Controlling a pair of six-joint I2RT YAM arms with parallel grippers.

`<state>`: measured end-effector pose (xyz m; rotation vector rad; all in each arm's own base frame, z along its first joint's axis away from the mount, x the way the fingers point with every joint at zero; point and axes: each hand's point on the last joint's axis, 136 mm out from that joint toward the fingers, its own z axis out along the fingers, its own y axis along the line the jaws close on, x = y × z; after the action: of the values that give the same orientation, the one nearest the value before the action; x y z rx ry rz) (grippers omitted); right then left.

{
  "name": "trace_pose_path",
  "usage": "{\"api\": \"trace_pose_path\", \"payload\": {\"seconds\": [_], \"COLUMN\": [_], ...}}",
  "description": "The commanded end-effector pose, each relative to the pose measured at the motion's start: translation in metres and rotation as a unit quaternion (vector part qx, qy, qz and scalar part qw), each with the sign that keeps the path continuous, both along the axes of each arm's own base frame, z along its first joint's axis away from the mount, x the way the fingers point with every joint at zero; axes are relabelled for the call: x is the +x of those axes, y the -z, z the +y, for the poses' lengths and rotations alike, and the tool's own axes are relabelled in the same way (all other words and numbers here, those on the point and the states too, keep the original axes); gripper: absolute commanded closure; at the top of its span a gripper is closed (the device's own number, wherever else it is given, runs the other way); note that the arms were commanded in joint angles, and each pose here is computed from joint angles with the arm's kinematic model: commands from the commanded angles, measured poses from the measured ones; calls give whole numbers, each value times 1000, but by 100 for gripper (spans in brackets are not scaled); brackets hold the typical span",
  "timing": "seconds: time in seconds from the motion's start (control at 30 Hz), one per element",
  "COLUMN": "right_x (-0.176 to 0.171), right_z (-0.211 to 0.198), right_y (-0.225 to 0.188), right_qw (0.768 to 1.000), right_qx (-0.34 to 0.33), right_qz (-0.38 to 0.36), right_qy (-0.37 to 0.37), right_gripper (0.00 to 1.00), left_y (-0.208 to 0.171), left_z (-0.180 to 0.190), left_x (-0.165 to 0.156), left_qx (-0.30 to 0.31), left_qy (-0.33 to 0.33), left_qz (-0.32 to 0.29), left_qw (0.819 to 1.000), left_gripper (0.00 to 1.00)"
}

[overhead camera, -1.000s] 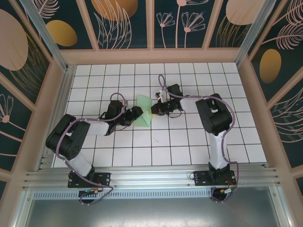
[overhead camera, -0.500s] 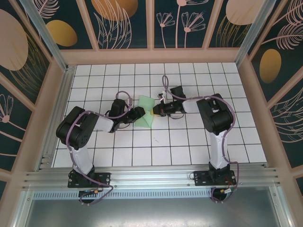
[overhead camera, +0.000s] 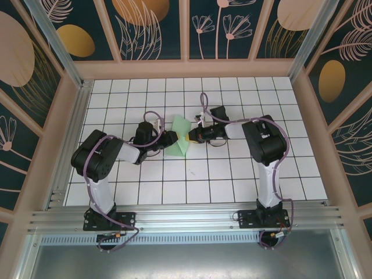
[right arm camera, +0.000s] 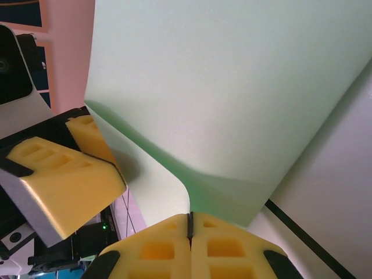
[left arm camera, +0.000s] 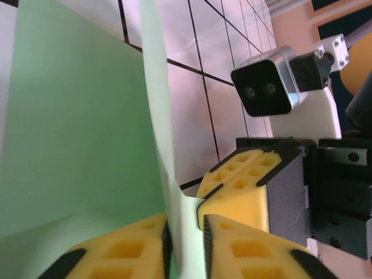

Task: Fold a paper plane with a square sheet of paper (pick it up from the middle)
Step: Turn over the paper at the center of the table.

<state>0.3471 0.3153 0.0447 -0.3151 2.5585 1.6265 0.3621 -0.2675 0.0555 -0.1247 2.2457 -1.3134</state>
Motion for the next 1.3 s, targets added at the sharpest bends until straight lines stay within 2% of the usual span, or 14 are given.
{"api": "trace_pose_path", "payload": {"seconds": [0.0, 0.07, 0.17, 0.27, 0.37, 0.47, 0.53, 0.6, 0.73, 0.87, 0.97, 1.07, 1.2, 1.27], "right_x": [0, 3, 12, 20, 30, 36, 37, 35, 31, 21, 16, 16, 15, 16], "right_z": [-2, -3, -11, -28, -54, -85, -104, -122, -146, -155, -158, -160, -161, -162], "right_y": [-9, -21, -45, -72, -93, -100, -106, -113, -119, -124, -126, -124, -122, -120], "right_qw": [1000, 1000, 999, 994, 979, 954, 935, 917, 889, 867, 856, 853, 853, 852], "right_qx": [12, 16, 8, -7, -53, -116, -146, -166, -185, -187, -188, -190, -194, -196], "right_qz": [-6, -14, -37, -74, -121, -157, -176, -189, -186, -184, -184, -180, -176, -173], "right_qy": [-1, 7, 37, 85, 156, 227, 271, 310, 375, 424, 445, 451, 452, 454], "right_gripper": [90, 81, 59, 40, 27, 17, 10, 5, 3, 2, 2, 2, 3, 3], "left_y": [0, -3, -11, -27, -53, -78, -92, -106, -121, -113, -93, -67, -40, -24], "left_z": [2, 5, 11, 24, 48, 81, 103, 125, 153, 159, 146, 124, 88, 64], "left_x": [6, 8, 12, 15, 15, 13, 8, 3, -1, -1, 3, 7, 12, 12], "left_qx": [11, 20, 43, 88, 156, 252, 319, 392, 503, 593, 634, 659, 659, 648], "left_qy": [-1, -8, -19, -41, -75, -113, -135, -157, -188, -190, -174, -147, -118, -96], "left_qz": [-23, -30, -41, -54, -71, -80, -83, -82, -69, -43, -25, -13, -11, -9], "left_qw": [1000, 999, 998, 994, 982, 958, 934, 903, 841, 782, 753, 738, 742, 756], "left_gripper": [86, 92, 99, 100, 100, 100, 100, 100, 100, 100, 99, 99, 98, 97]}}
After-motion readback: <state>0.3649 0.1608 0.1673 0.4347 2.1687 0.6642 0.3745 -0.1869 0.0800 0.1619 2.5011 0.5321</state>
